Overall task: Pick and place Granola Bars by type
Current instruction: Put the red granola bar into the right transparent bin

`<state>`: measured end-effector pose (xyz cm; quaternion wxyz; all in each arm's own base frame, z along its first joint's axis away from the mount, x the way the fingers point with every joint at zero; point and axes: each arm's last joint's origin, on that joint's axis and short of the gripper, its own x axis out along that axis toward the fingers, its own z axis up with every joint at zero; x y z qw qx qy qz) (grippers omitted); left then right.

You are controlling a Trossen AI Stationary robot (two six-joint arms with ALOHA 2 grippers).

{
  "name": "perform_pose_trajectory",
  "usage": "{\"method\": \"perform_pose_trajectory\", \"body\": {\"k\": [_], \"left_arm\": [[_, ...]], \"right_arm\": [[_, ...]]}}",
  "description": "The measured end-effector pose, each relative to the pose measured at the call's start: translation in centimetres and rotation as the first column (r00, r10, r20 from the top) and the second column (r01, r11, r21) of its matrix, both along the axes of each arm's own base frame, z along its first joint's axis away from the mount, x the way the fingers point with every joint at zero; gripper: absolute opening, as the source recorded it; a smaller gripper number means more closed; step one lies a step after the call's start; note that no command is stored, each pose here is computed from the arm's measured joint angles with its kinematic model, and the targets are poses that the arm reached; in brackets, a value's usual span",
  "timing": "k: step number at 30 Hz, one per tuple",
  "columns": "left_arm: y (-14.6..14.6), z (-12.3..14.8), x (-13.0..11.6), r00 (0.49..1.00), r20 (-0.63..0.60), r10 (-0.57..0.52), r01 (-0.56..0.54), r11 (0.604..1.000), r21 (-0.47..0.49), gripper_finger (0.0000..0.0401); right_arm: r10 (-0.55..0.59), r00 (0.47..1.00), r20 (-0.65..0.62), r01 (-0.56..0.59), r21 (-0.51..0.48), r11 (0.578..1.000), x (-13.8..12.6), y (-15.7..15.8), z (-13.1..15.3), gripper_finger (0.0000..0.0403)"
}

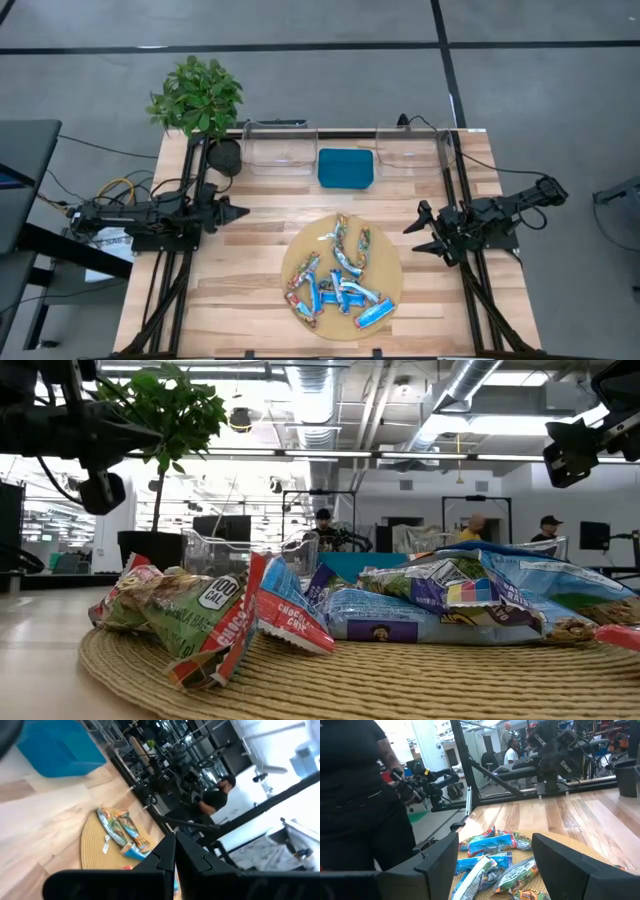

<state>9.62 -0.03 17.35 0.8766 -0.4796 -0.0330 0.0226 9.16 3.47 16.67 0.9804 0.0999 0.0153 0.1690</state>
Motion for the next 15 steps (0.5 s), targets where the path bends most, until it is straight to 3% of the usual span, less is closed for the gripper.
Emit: {"method": "perform_pose_trajectory", "body": {"k": [5, 9, 12, 15], "left_arm": [[0.0, 0.3, 0.0, 0.999, 0.033, -0.006, 0.007, 1.0, -0.029, 0.0], [-0.3, 2.0, 0.0, 0.978, 0.193, -0.076, 0.066, 0.996, 0.057, 0.0], [-0.3, 4.7, -0.2, 0.946, 0.32, -0.05, 0.017, 0.994, 0.105, 0.0], [-0.4, 7.4, 0.6, 0.963, 0.27, 0.0, -0.054, 0.98, 0.193, 0.0]], "right_arm": [[0.0, 1.0, 0.0, 0.0, 0.0, 1.0, 0.0, 0.0, 0.0, 0.0244], [-0.007, 1.0, 0.006, 0.007, -0.016, 1.0, 0.0, 0.0, 0.0, 0.0244], [-0.07, 0.997, 0.036, 0.072, -0.073, 0.995, 0.1, -0.3, 0.1, 0.0244], [-0.114, 0.992, 0.056, 0.12, -0.112, 0.986, 0.2, -0.6, 0.1, 0.0244]]}}
